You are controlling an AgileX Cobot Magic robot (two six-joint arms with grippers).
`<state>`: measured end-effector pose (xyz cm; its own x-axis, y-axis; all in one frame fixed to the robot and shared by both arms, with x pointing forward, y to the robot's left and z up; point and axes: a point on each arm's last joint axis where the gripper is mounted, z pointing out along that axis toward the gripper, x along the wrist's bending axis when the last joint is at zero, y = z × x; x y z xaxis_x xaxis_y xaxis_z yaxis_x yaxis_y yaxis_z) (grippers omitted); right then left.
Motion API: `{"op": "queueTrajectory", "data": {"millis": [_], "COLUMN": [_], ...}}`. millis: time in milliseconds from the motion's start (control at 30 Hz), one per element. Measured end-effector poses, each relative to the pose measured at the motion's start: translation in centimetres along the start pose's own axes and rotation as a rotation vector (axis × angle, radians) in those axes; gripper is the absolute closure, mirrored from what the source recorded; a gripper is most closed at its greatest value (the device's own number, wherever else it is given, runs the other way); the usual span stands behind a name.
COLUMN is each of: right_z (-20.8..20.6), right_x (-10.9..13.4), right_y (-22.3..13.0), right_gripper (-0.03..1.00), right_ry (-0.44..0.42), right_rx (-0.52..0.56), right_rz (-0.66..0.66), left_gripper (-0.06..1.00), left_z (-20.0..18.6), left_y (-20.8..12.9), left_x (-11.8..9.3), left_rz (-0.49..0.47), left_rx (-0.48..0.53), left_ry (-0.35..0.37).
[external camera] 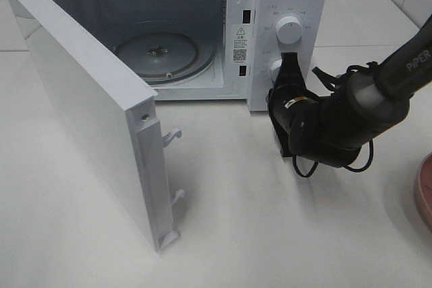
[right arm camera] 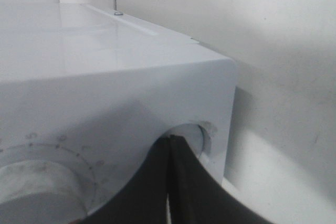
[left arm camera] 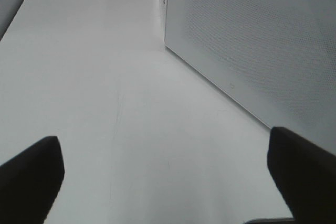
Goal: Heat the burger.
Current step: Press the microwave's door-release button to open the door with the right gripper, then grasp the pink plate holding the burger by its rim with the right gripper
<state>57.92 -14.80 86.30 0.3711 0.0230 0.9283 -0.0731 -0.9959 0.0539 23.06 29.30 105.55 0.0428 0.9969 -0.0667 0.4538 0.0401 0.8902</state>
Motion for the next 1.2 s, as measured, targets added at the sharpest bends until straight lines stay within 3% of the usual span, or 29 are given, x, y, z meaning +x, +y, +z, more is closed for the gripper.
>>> {"op": "queueTrajectory", "data": {"millis": [433,667,967,1033,1200], "right_z": [-2.7,-5.0,-7.5,-8.5,-9.3], "right_x": [-0.2,0.9,1.2,1.7,1.9], "right_y": [1.0,1.9,2.8,2.7,2.6], "right_gripper": [0.96,0.96,0.96,0.96,0.95], "right_ry": [-0.092,-0.082,-0.142,-0.16,-0.186], "right_rx": [0.086,0.142,0.216,0.285,0.367], "right_rz": [-0.066,-0.205,-0.372,-0.516,-0.684], "left_gripper": [-0.03,-0.03,-0.03,-0.03,-0.03], "left_z": [0.0,0.0,0.0,0.0,0.0], "left_y": [0.0,0.0,0.0,0.0,0.0], "left_x": [0.0,0.0,0.0,0.0,0.0], "left_rz": [0.0,0.0,0.0,0.0,0.0], "left_rx": [0.0,0.0,0.0,0.0,0.0], "left_ry": [0.0,0.0,0.0,0.0,0.0]}}
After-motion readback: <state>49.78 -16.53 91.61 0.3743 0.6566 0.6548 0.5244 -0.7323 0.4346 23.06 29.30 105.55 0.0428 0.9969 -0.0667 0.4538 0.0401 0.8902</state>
